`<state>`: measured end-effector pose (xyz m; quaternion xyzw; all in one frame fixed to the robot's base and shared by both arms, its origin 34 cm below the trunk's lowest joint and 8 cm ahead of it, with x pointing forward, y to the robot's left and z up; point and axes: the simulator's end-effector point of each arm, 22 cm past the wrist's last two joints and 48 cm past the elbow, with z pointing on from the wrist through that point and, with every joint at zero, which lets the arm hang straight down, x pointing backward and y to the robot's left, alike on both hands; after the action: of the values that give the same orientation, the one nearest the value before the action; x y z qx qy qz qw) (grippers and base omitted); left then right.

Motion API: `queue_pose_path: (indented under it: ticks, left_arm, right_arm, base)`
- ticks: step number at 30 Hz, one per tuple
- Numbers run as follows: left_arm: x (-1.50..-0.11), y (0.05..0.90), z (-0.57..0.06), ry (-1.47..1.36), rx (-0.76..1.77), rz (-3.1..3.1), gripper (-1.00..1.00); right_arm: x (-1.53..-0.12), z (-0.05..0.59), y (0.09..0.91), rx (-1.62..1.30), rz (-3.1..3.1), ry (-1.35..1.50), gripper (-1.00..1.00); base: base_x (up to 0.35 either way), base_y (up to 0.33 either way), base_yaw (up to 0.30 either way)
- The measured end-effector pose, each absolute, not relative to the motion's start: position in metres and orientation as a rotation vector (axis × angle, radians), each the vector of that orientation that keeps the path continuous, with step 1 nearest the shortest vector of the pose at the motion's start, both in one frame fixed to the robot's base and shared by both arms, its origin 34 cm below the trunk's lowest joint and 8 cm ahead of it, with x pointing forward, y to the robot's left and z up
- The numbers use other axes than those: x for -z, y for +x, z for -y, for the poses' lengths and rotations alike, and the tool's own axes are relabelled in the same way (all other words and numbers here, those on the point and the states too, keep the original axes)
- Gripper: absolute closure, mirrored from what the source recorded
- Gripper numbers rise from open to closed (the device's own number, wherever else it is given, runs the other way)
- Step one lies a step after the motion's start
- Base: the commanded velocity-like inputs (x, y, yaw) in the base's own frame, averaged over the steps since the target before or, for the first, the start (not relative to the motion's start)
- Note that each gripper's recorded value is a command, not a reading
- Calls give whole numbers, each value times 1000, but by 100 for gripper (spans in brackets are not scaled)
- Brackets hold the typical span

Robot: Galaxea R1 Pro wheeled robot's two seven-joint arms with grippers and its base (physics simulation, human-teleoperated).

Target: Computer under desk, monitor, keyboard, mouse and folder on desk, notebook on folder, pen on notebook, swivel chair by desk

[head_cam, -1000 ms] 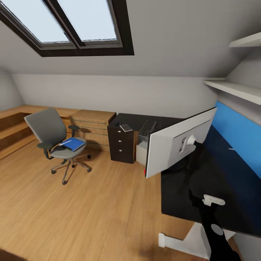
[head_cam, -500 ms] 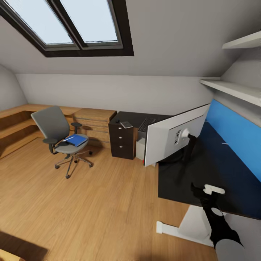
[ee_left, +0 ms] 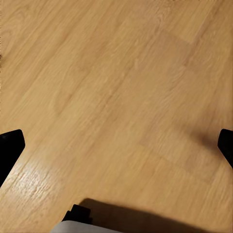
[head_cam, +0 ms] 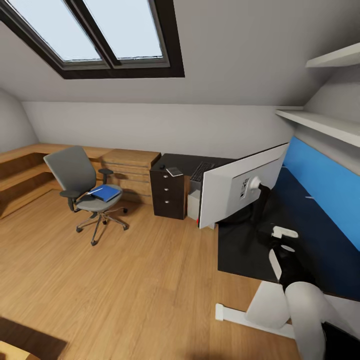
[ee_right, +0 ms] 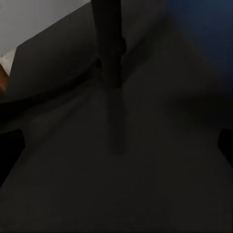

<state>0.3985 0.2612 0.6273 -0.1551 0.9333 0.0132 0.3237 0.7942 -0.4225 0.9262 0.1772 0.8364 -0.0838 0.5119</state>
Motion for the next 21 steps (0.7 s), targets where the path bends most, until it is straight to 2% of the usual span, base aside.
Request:
queue_pose_path:
  ticks: [10,21]
  left_arm:
    - [-628,400,-261,-406,-36,-2446,-100]
    - [-629,401,-264,-408,-44,-2442,-100]
  right_arm:
    - [-934,390,831,112,-2079,420,-100]
    - [-952,405,840,186,-2042,473,-100]
  base:
    - [-1,0,0]
    - [0,0,0]
